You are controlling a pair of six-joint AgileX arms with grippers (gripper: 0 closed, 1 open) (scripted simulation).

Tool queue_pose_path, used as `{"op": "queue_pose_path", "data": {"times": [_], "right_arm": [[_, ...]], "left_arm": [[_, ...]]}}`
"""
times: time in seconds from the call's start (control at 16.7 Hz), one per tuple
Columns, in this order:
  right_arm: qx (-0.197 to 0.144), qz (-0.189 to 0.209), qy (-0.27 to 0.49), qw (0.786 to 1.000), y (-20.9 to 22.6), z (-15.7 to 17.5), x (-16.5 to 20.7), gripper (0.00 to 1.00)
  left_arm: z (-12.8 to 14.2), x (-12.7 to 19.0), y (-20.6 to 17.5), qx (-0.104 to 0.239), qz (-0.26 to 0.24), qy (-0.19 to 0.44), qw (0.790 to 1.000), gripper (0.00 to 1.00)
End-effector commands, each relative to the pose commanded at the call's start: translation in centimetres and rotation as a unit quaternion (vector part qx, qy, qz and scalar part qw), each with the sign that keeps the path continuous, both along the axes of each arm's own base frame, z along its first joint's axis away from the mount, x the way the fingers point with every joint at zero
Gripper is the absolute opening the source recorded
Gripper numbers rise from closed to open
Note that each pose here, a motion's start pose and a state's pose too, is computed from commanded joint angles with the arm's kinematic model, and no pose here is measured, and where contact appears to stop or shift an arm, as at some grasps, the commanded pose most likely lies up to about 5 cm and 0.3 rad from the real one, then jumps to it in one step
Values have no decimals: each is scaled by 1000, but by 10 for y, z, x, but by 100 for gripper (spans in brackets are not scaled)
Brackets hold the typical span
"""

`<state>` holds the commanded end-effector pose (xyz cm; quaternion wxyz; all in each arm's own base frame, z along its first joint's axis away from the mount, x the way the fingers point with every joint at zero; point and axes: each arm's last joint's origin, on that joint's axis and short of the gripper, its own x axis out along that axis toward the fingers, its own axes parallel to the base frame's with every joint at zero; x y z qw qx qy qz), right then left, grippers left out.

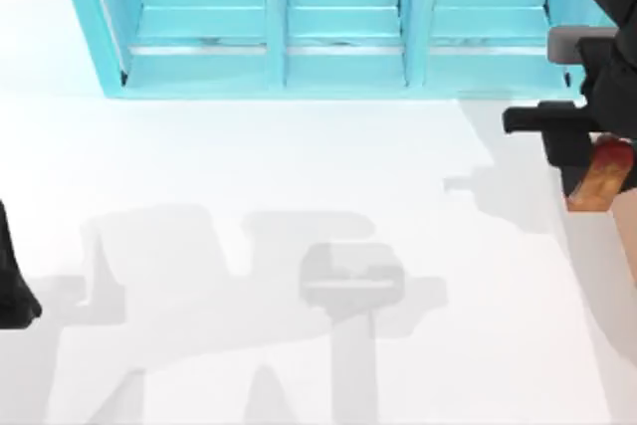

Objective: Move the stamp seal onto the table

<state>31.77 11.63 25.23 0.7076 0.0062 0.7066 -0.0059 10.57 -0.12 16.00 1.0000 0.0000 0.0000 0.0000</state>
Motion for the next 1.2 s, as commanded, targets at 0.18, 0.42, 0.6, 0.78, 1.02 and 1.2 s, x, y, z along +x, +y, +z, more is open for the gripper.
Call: {"op": "queue_pose_path", "data": {"times": [0.18,0.42,0.6,0.78,1.02,1.2], "right_arm": [[0,0,0,1000,49,-27,21,0],[-1,-1,0,1000,108,-65,32,0],[-1,0,0,1000,128,-80,33,0],[-1,0,0,1000,128,-80,33,0],[-1,-3,1,1000,127,-90,34,0],[-1,-1,0,1000,128,-111,34,0]], "left_arm": [[0,0,0,0,0,0,1000,100],[0,0,0,0,0,0,1000,100],[0,0,0,0,0,0,1000,100],[0,0,0,0,0,0,1000,100],[0,0,0,0,0,0,1000,100],[0,0,0,0,0,0,1000,100]]}}
